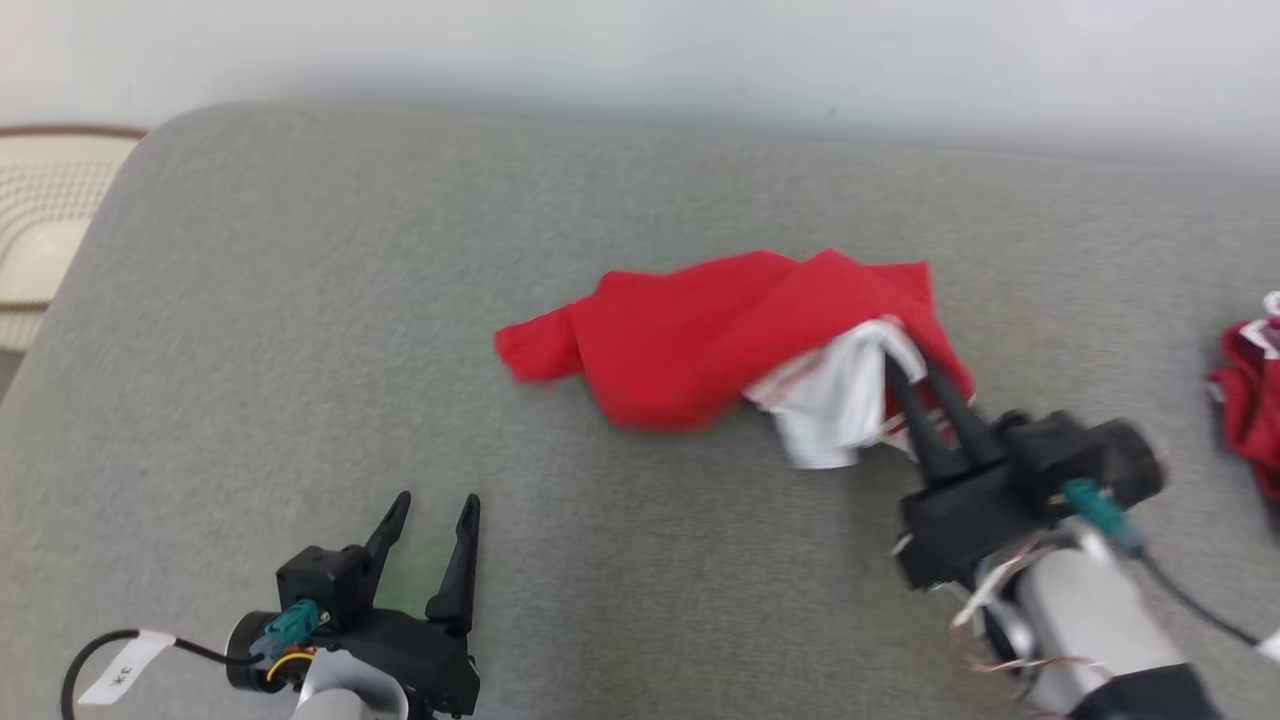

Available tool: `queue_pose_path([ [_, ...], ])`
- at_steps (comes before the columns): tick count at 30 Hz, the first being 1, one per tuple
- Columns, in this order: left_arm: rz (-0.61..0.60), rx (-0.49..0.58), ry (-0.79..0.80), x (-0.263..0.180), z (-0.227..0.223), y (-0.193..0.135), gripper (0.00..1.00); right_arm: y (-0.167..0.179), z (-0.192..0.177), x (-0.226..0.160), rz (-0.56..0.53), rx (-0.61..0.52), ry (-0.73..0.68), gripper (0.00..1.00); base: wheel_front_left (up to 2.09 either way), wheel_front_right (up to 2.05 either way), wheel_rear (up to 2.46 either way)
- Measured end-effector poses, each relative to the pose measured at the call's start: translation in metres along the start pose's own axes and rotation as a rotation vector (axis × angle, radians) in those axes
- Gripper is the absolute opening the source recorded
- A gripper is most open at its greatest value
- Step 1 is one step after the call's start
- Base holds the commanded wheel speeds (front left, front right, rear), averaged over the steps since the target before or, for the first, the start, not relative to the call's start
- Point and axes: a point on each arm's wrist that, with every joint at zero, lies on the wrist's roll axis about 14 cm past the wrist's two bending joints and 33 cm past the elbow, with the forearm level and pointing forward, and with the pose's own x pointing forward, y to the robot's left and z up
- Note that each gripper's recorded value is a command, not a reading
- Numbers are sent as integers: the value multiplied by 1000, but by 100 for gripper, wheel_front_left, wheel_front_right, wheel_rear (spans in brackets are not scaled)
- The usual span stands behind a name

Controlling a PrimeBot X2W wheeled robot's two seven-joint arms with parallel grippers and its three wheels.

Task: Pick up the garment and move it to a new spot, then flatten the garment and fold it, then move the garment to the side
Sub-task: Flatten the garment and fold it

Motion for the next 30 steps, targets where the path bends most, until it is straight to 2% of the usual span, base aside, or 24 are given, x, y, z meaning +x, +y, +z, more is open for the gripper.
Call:
queue_pose_path([
  [5,-63,-3,-5,1,2,-25,100,-54,45,-30,-122,-97,-91,0,0,0,0],
  [7,-95,-2,-11,3,5,-37,100,-65,54,-40,-148,-117,-103,0,0,0,0],
  [10,-136,-2,-14,3,6,-52,100,-79,57,-55,-179,-144,-88,0,0,0,0],
  [14,-177,-5,-8,2,4,-68,100,-100,38,-81,-227,-166,1,0,0,0,0],
  [15,-183,-5,-8,3,5,-71,100,-104,29,-88,-241,-158,33,25,0,0,0],
  [16,-190,-5,-6,3,4,-73,100,-106,19,-95,-257,-135,62,67,0,0,0],
  [17,-195,-4,-4,3,3,-75,100,-108,9,-103,-268,-124,93,100,0,0,0],
  [25,-202,13,26,13,-8,-77,100,-130,-30,-145,-391,-63,206,100,0,0,0],
  [30,-199,38,12,33,-2,-76,100,-132,-33,-153,-440,-40,199,100,0,0,0],
])
